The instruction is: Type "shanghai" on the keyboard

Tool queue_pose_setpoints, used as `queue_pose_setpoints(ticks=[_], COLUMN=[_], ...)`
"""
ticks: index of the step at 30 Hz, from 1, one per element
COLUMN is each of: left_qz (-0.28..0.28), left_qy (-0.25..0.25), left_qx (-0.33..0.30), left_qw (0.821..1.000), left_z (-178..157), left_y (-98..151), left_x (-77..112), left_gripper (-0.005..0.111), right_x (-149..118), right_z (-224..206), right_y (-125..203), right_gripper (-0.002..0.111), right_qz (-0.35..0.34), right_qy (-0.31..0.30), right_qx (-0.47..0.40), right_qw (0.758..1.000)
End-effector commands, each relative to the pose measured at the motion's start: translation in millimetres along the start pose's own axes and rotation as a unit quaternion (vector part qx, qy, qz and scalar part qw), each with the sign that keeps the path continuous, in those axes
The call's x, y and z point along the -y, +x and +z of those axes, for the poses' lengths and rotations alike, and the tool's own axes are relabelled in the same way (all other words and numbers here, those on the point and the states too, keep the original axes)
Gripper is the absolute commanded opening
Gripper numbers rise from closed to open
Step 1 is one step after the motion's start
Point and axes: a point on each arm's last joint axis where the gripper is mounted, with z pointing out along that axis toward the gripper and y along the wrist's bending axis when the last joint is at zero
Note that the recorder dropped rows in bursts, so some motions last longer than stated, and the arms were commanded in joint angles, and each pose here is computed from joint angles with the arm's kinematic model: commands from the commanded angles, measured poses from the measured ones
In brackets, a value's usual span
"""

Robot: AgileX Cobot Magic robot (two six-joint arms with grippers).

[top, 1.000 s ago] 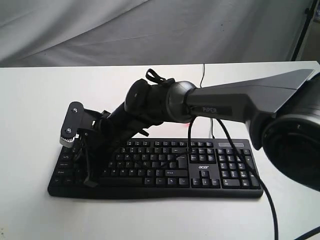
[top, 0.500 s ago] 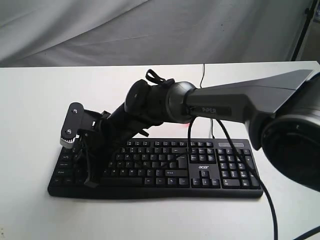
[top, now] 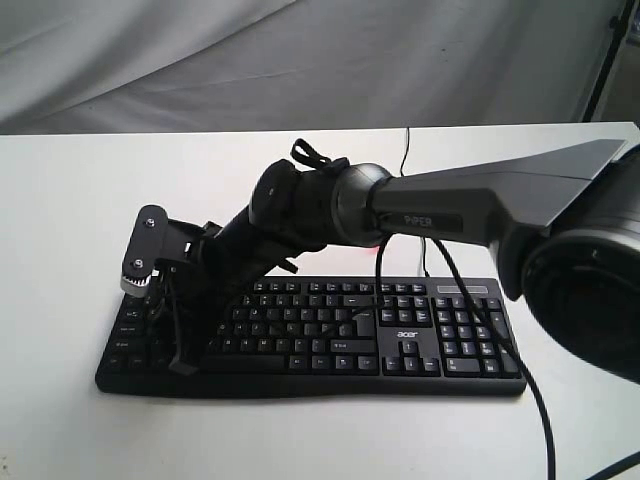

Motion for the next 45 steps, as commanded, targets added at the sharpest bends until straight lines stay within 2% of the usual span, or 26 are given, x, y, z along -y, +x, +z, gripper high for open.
queue_pose_setpoints(ticks=[1,23,33,36,38,42,45], left_qz=[-0.002,-0.002,-0.002,-0.002,-0.002,-0.002,-0.002], left_qy=[0.002,0.002,0.002,0.002,0.002,0.002,0.002], left_qx=[-0.001,-0.001,-0.001,-0.001,-0.001,-0.001,-0.001], left_qw=[1.0,1.0,1.0,1.0,1.0,1.0,1.0], left_z=[0.3,0.3,0.3,0.3,0.3,0.3,0.3], left_y=[0.1,0.1,0.1,0.1,0.1,0.1,0.1], left_x=[0.3,0.3,0.3,0.3,0.3,0.3,0.3], left_gripper=[0.001,0.001,0.001,0.001,0.001,0.001,0.001], right_x=[1.2,2.8,0.3,-0.1,0.4,0.3,4.0], right_z=[-0.4,5.0,-28.6,-38.1,-40.8,-40.8,-51.6], right_y=[-1.6,4.1,-22.6,-30.1,-29.6,-26.3,-16.7], right_gripper=[0.0,0.0,0.0,0.0,0.0,0.0,0.0], right_qz=[-0.009,-0.005,-0.037,-0.02,-0.034,-0.016,-0.013], right_qy=[0.005,0.009,0.01,0.015,0.02,0.018,-0.008], right_qx=[0.001,-0.004,0.015,0.024,0.012,-0.006,-0.032], right_qw=[1.0,1.0,0.999,0.999,0.999,1.0,0.999])
